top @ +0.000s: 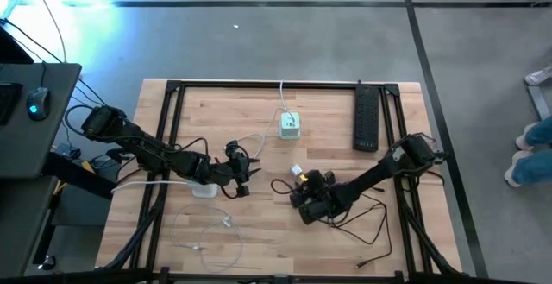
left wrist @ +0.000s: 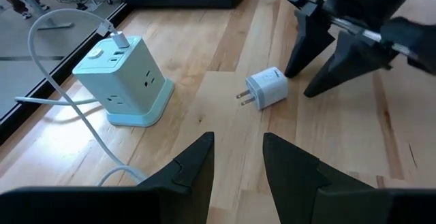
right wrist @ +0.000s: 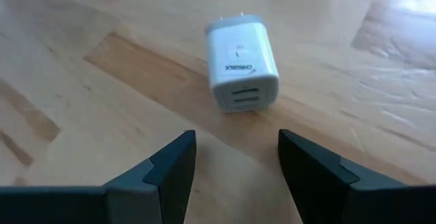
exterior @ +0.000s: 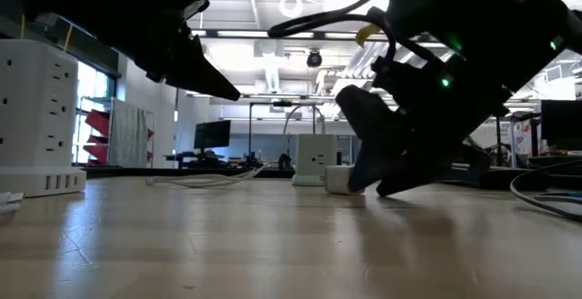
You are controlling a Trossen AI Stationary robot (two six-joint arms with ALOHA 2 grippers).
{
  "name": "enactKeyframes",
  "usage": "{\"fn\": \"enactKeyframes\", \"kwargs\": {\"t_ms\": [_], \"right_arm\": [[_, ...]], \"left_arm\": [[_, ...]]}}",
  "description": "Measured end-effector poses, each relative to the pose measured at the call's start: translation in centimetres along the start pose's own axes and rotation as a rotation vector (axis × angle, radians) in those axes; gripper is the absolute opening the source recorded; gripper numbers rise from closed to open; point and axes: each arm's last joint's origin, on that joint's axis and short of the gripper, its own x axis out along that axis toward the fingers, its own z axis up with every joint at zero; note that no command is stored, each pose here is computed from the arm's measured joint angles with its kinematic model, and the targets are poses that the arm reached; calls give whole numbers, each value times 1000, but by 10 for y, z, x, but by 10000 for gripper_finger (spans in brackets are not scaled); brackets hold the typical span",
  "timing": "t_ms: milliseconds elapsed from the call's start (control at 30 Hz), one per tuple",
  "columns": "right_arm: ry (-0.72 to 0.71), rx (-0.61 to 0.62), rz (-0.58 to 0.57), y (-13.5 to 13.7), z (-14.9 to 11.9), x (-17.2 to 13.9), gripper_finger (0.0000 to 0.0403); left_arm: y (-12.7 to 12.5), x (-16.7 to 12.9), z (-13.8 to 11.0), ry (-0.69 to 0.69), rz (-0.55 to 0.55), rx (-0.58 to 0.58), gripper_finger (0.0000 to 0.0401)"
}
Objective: Insert USB
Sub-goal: Insert the white charger adapter into the black outlet extension
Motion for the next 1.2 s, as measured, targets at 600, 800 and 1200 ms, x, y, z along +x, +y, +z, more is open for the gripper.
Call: {"fn": "enactKeyframes", "kwargs": {"t_ms": [600,800,1200], "right_arm": [[-125,-89,-28,0,-16,12,204],[-144,-118,-39,0,-13,15,248],[-153,-147,-56,0,1,30,219]], "left_arm": [[0,0,0,0,0,0,103],[0,0,0,1,-6,0,103],[0,0,0,1,-7,-1,103]]}}
